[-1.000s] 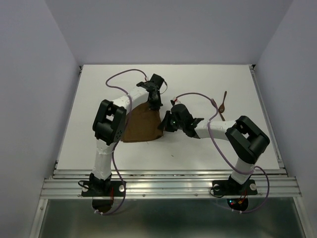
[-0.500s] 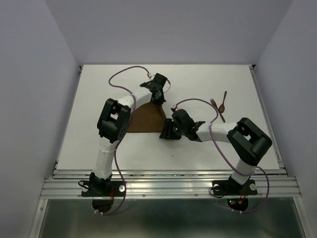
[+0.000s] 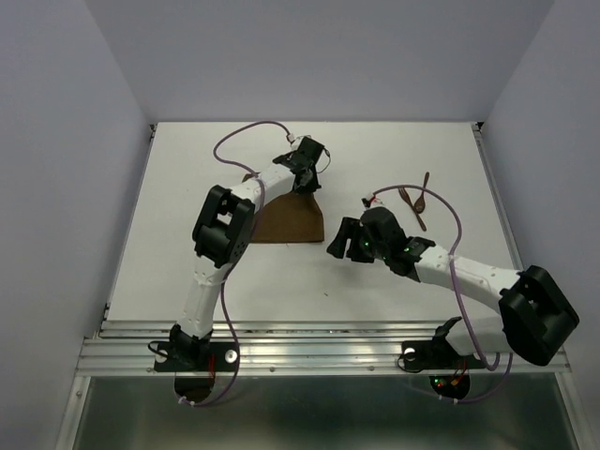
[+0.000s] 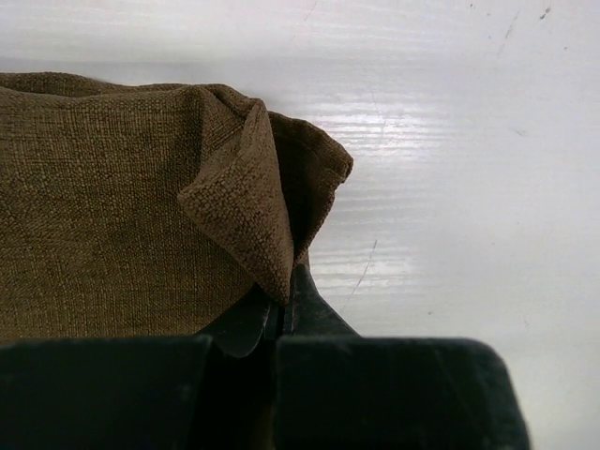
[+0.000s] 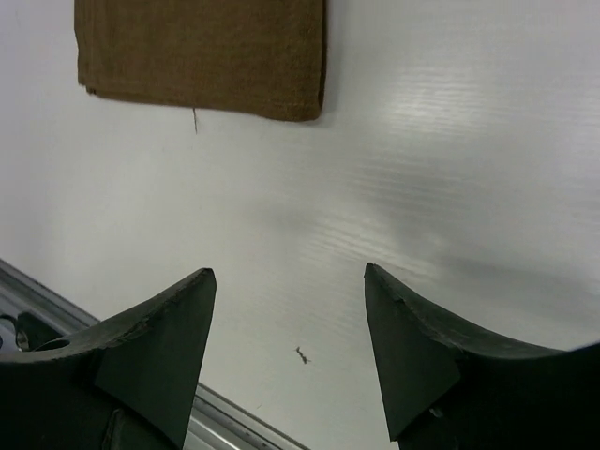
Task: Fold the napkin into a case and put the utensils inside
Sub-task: Turn over the upper triangle folded napkin at the center of the board, then smooth out the lower triangle-folded napkin at the center of the board.
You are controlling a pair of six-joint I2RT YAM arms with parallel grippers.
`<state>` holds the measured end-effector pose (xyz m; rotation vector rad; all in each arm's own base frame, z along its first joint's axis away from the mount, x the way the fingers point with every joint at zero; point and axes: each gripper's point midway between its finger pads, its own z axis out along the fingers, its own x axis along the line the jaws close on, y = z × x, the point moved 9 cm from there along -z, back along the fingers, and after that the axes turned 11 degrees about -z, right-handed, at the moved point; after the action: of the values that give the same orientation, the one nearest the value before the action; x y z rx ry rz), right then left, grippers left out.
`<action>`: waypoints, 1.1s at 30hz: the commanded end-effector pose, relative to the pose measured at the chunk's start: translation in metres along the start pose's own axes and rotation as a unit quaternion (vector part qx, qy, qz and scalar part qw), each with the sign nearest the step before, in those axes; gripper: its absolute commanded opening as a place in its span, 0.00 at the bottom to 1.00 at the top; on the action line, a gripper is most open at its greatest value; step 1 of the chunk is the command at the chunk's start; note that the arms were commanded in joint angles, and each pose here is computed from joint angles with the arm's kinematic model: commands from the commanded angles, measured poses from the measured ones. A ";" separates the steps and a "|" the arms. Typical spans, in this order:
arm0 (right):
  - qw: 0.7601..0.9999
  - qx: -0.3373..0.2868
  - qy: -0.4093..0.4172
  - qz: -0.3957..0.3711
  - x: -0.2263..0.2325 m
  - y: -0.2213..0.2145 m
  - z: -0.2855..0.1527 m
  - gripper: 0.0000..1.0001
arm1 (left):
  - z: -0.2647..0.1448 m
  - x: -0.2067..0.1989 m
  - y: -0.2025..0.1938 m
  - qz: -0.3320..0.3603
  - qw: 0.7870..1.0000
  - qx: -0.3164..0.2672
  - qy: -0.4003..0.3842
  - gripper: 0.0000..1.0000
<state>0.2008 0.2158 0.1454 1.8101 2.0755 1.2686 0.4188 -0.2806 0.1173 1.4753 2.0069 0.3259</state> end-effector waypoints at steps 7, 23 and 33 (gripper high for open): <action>0.995 -0.029 -0.088 0.021 -0.027 0.005 -0.017 0.70 | -0.010 -0.033 0.009 0.019 0.998 0.005 -0.052 0.74; 0.992 -0.040 -0.117 0.030 -0.041 0.029 -0.010 0.70 | -0.118 -0.058 0.057 0.021 0.986 -0.080 -0.145 0.81; 0.998 -0.053 -0.044 -0.001 -0.047 0.149 0.063 0.73 | -0.106 0.068 0.083 -0.072 0.994 -0.046 -0.073 0.72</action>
<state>0.3149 0.1770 0.1560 1.9458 1.8578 1.0738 0.4032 -0.2267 0.2500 1.2897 1.8020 0.2654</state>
